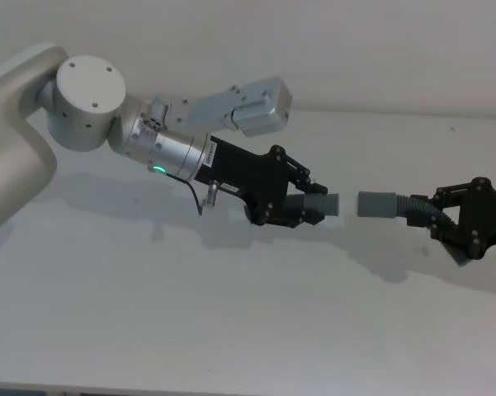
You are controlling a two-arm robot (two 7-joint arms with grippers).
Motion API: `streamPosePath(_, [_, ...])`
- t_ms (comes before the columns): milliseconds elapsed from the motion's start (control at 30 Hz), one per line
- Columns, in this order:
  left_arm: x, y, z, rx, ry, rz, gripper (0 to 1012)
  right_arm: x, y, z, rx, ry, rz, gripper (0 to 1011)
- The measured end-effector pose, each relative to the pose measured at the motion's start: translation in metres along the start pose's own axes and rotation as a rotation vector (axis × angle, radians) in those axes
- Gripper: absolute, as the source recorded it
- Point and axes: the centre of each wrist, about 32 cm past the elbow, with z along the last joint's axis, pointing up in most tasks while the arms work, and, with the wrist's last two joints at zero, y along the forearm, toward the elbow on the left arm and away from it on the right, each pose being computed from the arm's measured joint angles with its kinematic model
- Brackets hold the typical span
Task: Use both hands to pick up one end of the pipe from the table, align the ends, and insert them.
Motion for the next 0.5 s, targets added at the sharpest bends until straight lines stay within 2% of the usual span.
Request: streamPosePath(500, [0.0001, -0.0003, 0.0005, 0.001, 0.001, 0.004, 354, -0.0003, 0.0000, 0.0003, 0.001, -0.001, 0.003, 201])
